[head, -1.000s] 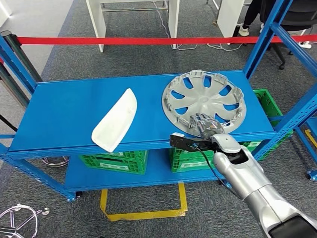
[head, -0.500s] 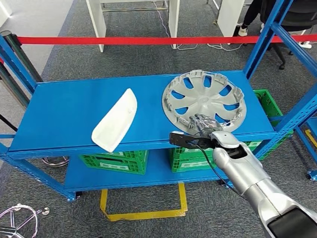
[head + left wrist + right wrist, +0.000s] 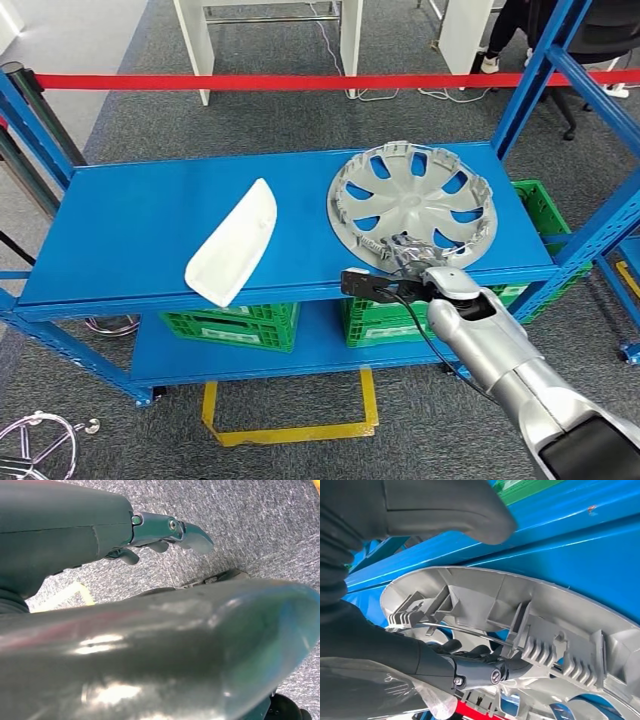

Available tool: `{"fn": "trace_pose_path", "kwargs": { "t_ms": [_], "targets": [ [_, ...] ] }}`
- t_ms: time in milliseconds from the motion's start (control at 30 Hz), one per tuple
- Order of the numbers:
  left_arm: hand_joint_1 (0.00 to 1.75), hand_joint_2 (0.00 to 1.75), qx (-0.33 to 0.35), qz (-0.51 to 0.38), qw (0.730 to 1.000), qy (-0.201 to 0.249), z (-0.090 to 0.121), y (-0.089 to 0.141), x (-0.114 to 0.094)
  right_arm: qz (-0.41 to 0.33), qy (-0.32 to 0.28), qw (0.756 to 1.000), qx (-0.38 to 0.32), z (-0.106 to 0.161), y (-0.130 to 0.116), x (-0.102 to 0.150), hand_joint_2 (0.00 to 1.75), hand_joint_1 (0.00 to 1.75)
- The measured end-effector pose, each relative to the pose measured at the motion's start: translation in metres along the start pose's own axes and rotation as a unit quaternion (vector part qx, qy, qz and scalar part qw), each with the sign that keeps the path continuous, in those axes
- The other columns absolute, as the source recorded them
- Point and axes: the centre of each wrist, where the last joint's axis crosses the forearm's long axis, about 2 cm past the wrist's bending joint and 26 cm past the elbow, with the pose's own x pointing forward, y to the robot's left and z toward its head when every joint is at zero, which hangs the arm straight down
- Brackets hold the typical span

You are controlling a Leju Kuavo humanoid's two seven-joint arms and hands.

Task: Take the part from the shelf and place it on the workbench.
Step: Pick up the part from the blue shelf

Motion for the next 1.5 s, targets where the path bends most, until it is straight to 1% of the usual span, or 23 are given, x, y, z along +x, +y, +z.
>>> {"fn": "trace_pose_path", "kwargs": {
  "t_ms": [33, 67, 133, 300, 500, 767, 1000, 1133, 1233, 1300, 1367, 1500],
  "targets": [
    [0.00, 0.00, 0.000, 0.000, 1.000, 0.000, 0.000, 0.000, 0.000, 0.001, 0.001, 1.000, 0.000, 0.000, 0.000, 0.000, 1.75, 1.19],
    [0.00, 0.00, 0.000, 0.000, 1.000, 0.000, 0.000, 0.000, 0.000, 0.002, 0.002, 1.000, 0.000, 0.000, 0.001, 0.000, 1.75, 1.43],
    [0.00, 0.00, 0.000, 0.000, 1.000, 0.000, 0.000, 0.000, 0.000, 0.005, 0.004, 1.000, -0.001, 0.000, 0.002, 0.000, 1.75, 1.55],
    [0.00, 0.00, 0.000, 0.000, 1.000, 0.000, 0.000, 0.000, 0.000, 0.014, 0.010, 1.000, -0.004, -0.001, 0.003, 0.000, 1.75, 1.59],
    [0.00, 0.00, 0.000, 0.000, 1.000, 0.000, 0.000, 0.000, 0.000, 0.022, 0.013, 1.000, -0.003, -0.001, 0.005, -0.001, 1.75, 1.56],
    [0.00, 0.00, 0.001, 0.000, 1.000, 0.000, 0.000, 0.000, 0.000, 0.031, 0.012, 0.999, -0.007, -0.001, 0.007, -0.001, 1.75, 1.62],
    [0.00, 0.00, 0.000, 0.001, 1.000, 0.000, 0.000, -0.001, 0.000, 0.058, 0.007, 0.997, -0.043, 0.003, 0.017, 0.003, 1.75, 1.58],
    [0.00, 0.00, 0.000, 0.001, 1.000, -0.001, 0.000, -0.001, 0.000, 0.067, 0.003, 0.996, -0.061, 0.007, 0.022, 0.006, 1.75, 1.73],
    [0.00, 0.00, 0.004, 0.000, 1.000, -0.003, 0.000, -0.001, 0.000, 0.089, -0.007, 0.990, -0.107, 0.017, 0.035, 0.012, 1.75, 1.75],
    [0.00, 0.00, 0.006, -0.001, 1.000, -0.004, 0.000, -0.002, 0.000, 0.107, -0.020, 0.982, -0.154, 0.028, 0.045, 0.017, 1.75, 1.75],
    [0.00, 0.00, 0.009, -0.001, 1.000, -0.006, 0.000, -0.005, 0.002, 0.124, -0.037, 0.968, -0.215, 0.041, 0.049, 0.023, 1.75, 1.72],
    [0.00, 0.00, 0.017, 0.002, 1.000, -0.013, 0.000, -0.010, 0.004, 0.144, -0.075, 0.931, -0.326, 0.067, 0.050, 0.034, 1.75, 1.62]
  ]
}}
